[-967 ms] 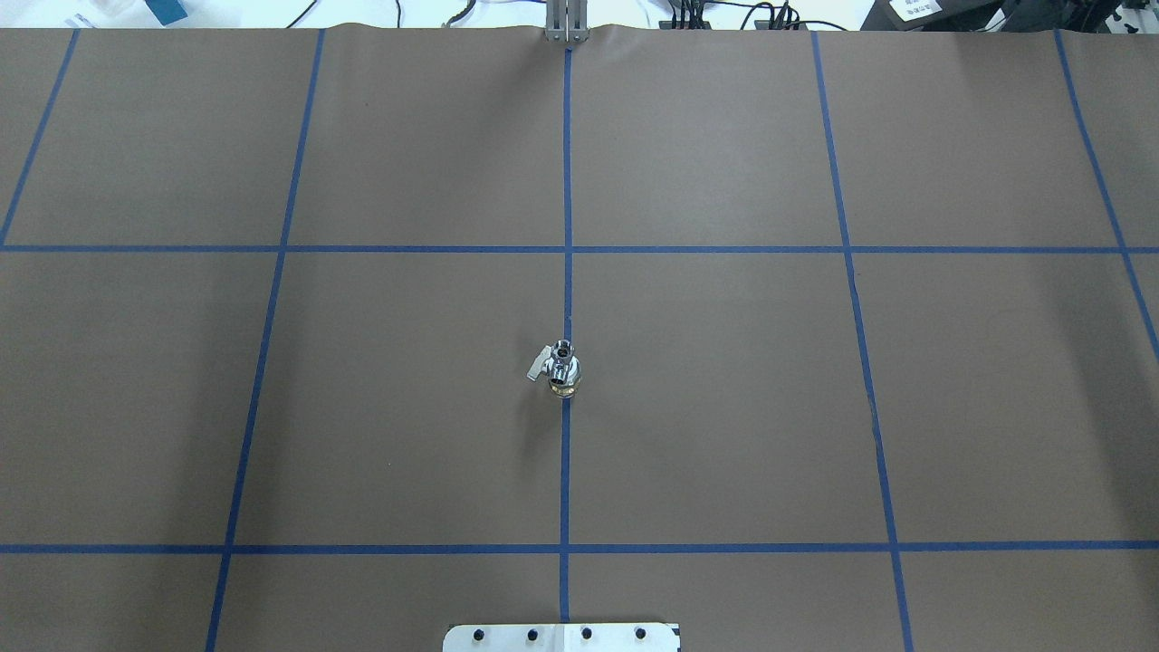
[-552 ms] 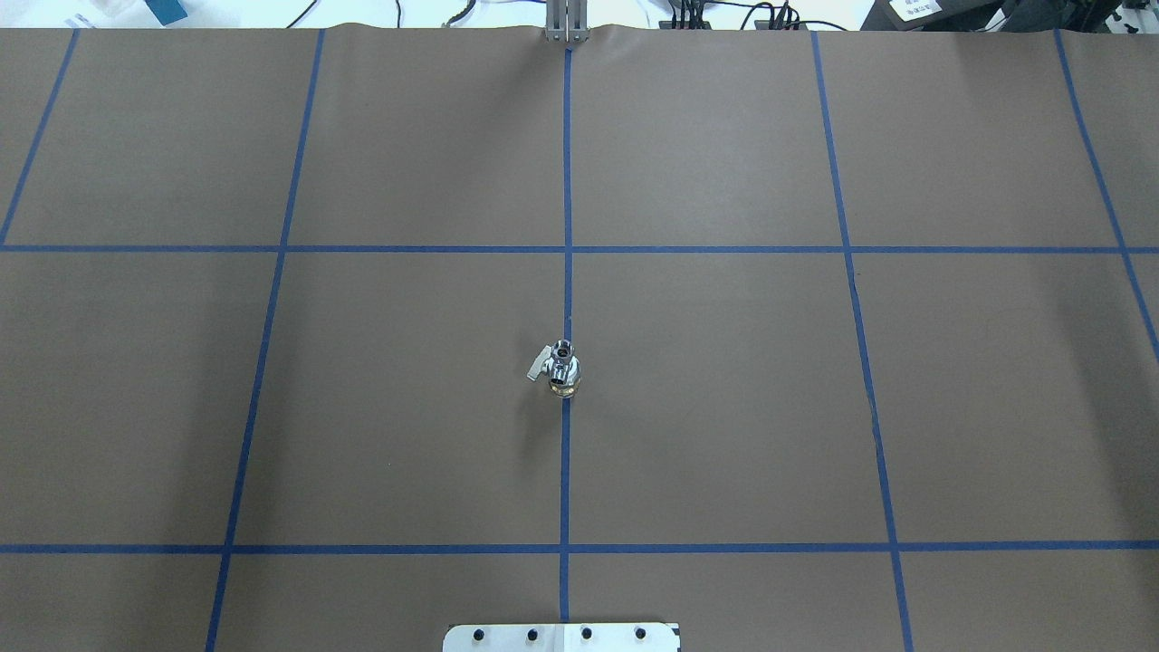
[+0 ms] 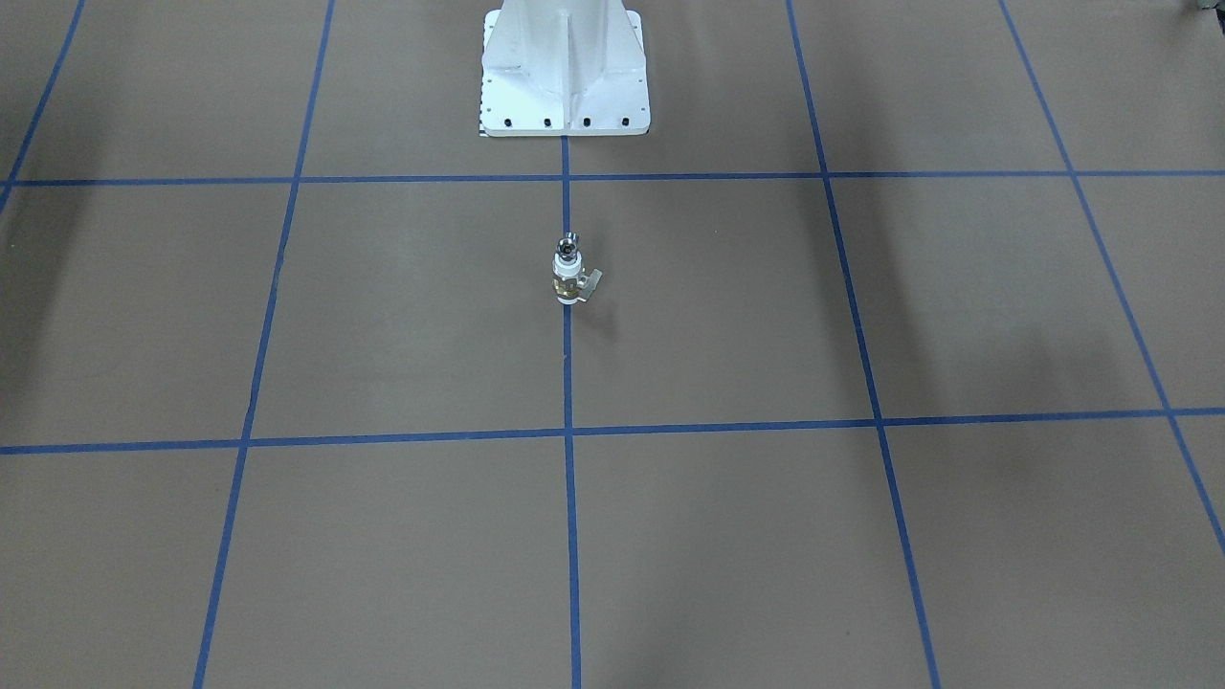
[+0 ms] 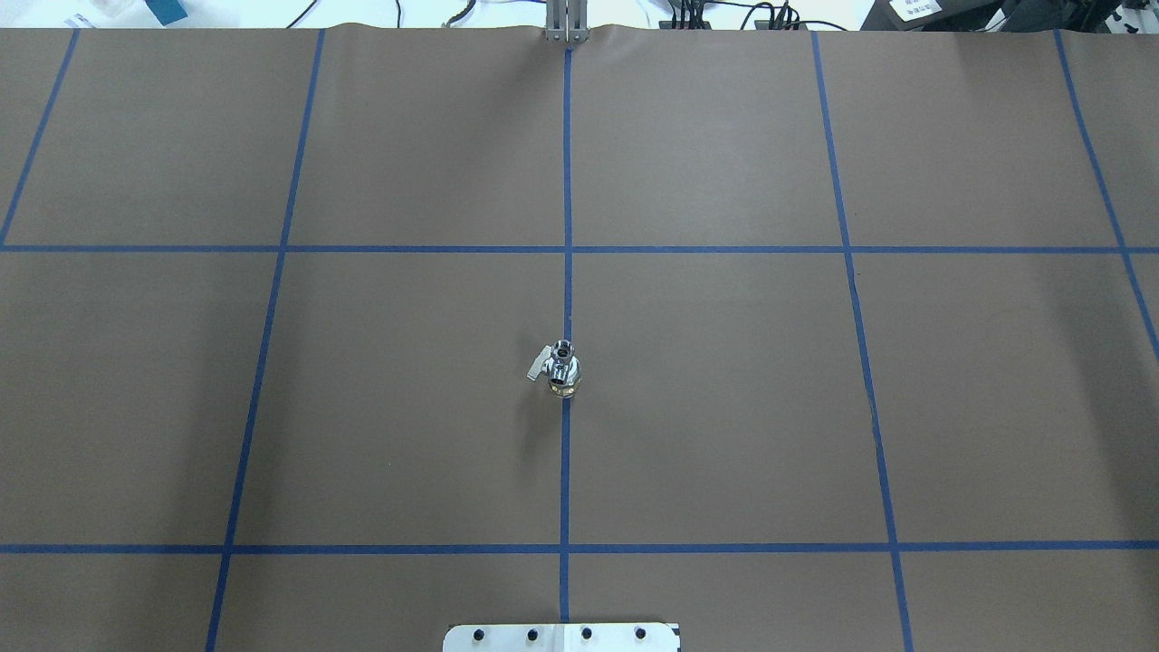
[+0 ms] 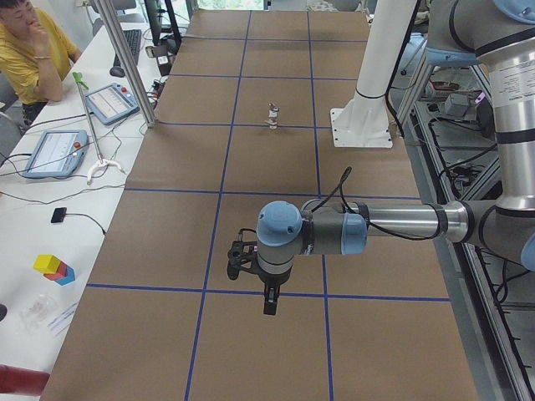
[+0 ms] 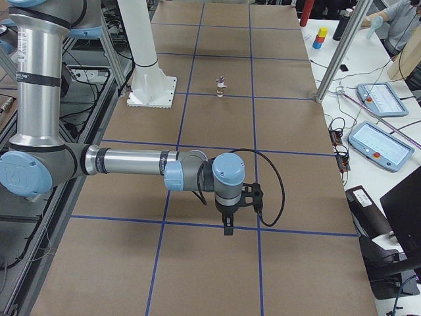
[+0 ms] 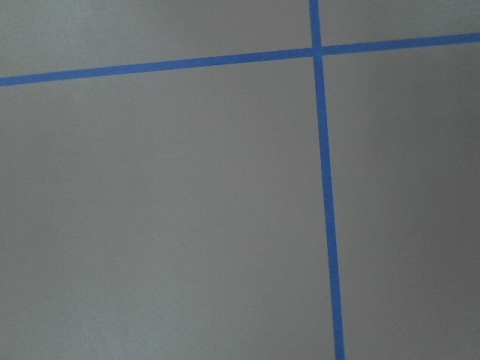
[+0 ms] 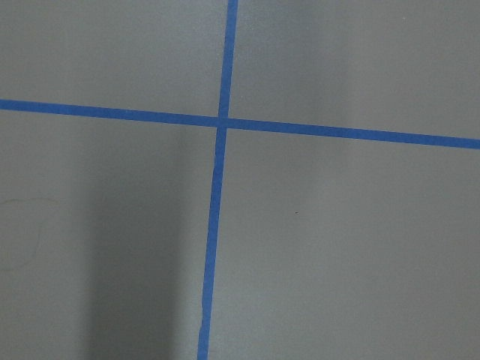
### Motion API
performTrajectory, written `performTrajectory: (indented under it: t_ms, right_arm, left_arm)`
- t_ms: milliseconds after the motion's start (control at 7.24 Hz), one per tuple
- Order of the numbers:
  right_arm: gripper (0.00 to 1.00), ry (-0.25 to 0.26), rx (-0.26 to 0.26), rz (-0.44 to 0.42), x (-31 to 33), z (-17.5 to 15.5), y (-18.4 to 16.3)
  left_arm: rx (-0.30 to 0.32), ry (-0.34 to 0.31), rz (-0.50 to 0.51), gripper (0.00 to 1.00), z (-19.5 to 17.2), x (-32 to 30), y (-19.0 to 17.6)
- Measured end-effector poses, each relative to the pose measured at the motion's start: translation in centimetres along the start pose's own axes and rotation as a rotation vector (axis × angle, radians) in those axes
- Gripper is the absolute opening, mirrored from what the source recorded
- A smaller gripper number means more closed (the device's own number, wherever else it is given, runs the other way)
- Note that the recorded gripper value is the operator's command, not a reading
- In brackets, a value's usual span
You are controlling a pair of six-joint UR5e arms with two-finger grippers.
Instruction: Assemble PPR valve and pipe with both arms
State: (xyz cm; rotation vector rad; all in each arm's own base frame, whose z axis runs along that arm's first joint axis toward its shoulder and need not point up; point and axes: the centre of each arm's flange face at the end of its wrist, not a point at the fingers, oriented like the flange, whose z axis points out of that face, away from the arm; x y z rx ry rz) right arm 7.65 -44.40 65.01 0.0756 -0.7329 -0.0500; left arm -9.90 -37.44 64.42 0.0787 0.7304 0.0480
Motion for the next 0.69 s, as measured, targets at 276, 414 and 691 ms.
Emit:
performTrajectory:
  t_ms: [276, 414, 691]
  right_arm:
    - [1.00, -0.002, -0.002, 0.002, 0.08, 0.12, 0.21]
    - [1.00, -0.002, -0.002, 0.002, 0.06, 0.11, 0.23]
    - [1.00, -0.002, -0.002, 0.002, 0.07, 0.12, 0.24]
  left_arm:
    - [-0.001, 0.000, -0.001, 1.00, 0.04, -0.03, 0.03]
    - [-0.003, 0.001, -0.003, 1.00, 0.11, -0.07, 0.18]
    - [-0.007, 0.002, -0.006, 1.00, 0.27, -0.16, 0.49]
